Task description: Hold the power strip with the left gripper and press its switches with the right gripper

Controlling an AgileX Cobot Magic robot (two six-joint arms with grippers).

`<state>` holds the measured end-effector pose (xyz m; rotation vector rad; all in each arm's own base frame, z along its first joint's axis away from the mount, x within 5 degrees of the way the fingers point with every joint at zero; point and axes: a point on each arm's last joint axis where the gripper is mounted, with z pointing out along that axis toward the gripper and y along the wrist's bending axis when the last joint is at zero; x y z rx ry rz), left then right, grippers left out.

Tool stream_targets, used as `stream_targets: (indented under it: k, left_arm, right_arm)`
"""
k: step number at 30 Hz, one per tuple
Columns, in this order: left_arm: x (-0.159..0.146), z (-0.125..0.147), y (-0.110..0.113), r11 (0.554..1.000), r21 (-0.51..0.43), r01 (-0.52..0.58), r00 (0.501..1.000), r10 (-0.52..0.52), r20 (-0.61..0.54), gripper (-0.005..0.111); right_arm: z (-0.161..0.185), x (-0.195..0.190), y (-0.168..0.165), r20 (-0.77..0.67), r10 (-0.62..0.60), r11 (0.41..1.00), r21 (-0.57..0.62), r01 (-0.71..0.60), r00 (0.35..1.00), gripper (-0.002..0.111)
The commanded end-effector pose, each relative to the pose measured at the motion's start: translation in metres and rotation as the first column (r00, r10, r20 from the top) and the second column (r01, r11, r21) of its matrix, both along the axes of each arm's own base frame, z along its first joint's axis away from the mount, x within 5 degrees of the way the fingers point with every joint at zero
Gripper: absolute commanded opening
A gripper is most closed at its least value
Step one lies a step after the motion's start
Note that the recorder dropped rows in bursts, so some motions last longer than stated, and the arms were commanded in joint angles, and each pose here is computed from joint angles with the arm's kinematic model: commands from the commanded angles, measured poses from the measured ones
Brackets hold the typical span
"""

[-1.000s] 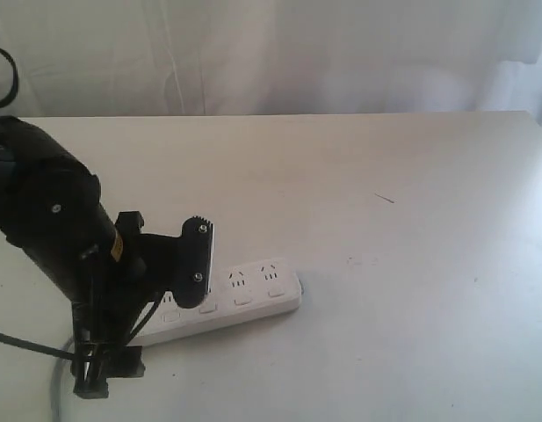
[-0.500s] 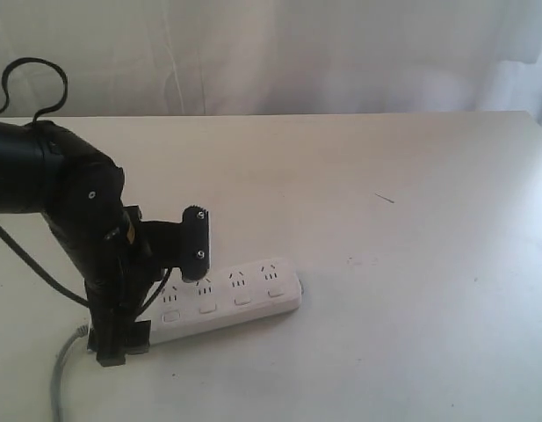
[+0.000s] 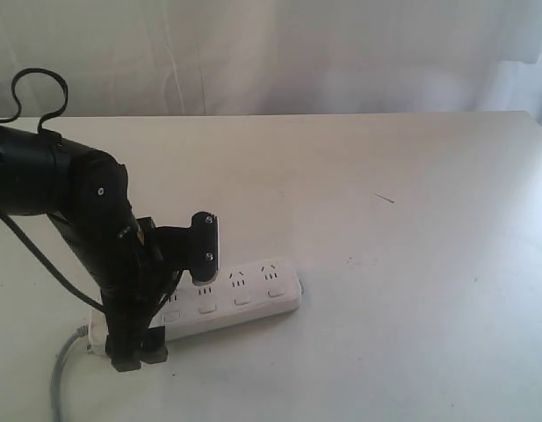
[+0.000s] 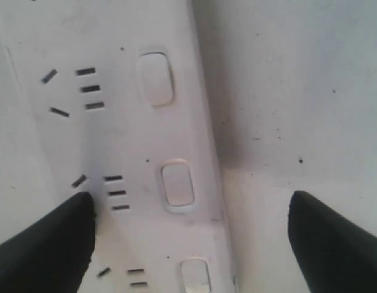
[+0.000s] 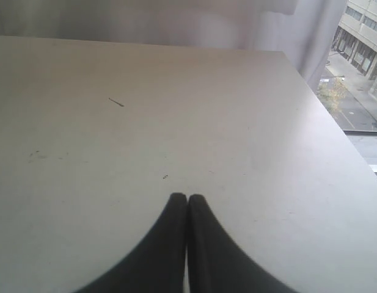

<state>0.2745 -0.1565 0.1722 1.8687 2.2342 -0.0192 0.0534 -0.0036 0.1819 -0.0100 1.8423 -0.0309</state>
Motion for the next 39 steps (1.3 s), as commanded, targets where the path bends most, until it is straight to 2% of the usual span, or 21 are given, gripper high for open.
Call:
stream_targets:
  k: [1,8,14,25,27,29,39]
  left_arm:
    - [0.002,-0.008,0.000,1.000,0.015,0.007,1.000,-0.007,-0.011,0.086]
    - [0.009,0.013,-0.002,1.000,-0.002,0.021,0.998,-0.021,0.063,0.086]
    - [0.014,0.021,0.000,0.999,0.034,0.010,0.995,-0.013,0.104,0.088]
    - [0.014,0.021,0.002,0.999,0.051,0.008,0.995,-0.013,0.098,0.089]
    - [0.013,0.020,0.003,0.998,0.060,0.013,0.996,-0.018,0.085,0.095]
    - [0.011,0.020,0.004,0.997,0.076,0.033,0.997,-0.038,0.066,0.106]
    - [0.008,0.019,0.005,0.995,0.092,0.029,0.999,-0.032,0.034,0.105]
  right_arm:
    - [0.000,0.000,0.000,0.009,-0.005,1.000,0.000,0.005,1.000,0.000]
    - [0.000,0.000,0.000,0.009,-0.005,1.000,0.000,0.005,1.000,0.000]
    - [0.000,0.000,0.000,0.009,-0.005,1.000,0.000,0.005,1.000,0.000]
    - [0.000,0.000,0.000,0.009,-0.005,1.000,0.000,0.005,1.000,0.000]
    - [0.000,0.000,0.000,0.009,-0.005,1.000,0.000,0.005,1.000,0.000]
    - [0.000,0.000,0.000,0.009,-0.005,1.000,0.000,0.005,1.000,0.000]
    - [0.000,0.000,0.000,0.009,-0.005,1.000,0.000,0.005,1.000,0.000]
